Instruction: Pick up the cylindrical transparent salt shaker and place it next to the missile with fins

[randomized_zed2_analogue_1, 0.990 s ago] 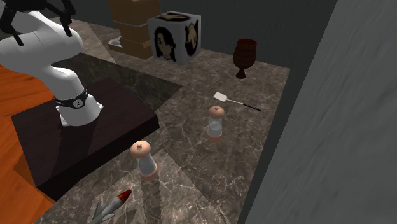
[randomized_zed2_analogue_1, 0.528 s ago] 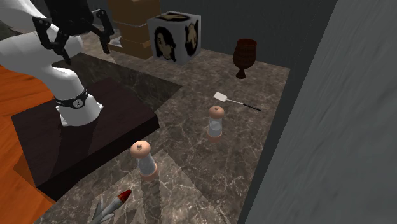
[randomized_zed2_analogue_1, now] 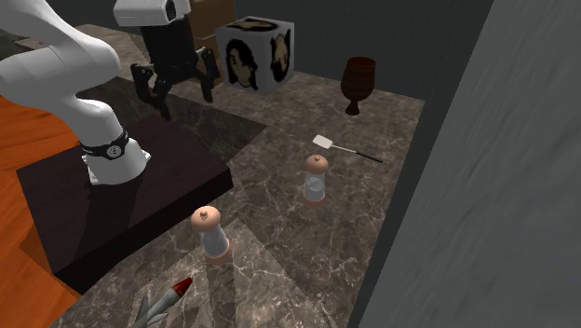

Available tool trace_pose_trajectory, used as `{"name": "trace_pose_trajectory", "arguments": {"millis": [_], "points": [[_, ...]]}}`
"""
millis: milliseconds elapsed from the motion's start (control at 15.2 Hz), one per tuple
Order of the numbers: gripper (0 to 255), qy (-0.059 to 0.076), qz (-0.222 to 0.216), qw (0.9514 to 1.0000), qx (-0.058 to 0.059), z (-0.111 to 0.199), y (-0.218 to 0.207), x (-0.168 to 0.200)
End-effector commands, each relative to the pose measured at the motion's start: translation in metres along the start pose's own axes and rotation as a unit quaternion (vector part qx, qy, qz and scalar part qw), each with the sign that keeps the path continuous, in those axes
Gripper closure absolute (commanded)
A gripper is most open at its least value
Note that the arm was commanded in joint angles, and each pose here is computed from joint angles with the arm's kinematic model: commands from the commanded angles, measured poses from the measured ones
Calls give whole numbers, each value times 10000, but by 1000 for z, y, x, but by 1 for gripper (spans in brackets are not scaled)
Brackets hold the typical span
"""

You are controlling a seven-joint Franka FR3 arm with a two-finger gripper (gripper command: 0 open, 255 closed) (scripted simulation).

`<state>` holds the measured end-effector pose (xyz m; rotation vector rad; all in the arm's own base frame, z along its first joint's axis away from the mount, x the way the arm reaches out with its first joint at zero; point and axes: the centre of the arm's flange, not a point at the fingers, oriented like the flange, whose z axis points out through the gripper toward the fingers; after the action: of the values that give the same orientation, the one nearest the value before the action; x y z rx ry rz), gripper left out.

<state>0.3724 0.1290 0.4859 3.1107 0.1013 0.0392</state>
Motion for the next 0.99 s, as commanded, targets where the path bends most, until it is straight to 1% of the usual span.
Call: {"name": "trace_pose_trajectory", "arguments": {"millis": [0,924], "points": [[0,20,-49,10000,20,17,-18,10],[0,120,-396,9991,130,121,-147,82]]}}
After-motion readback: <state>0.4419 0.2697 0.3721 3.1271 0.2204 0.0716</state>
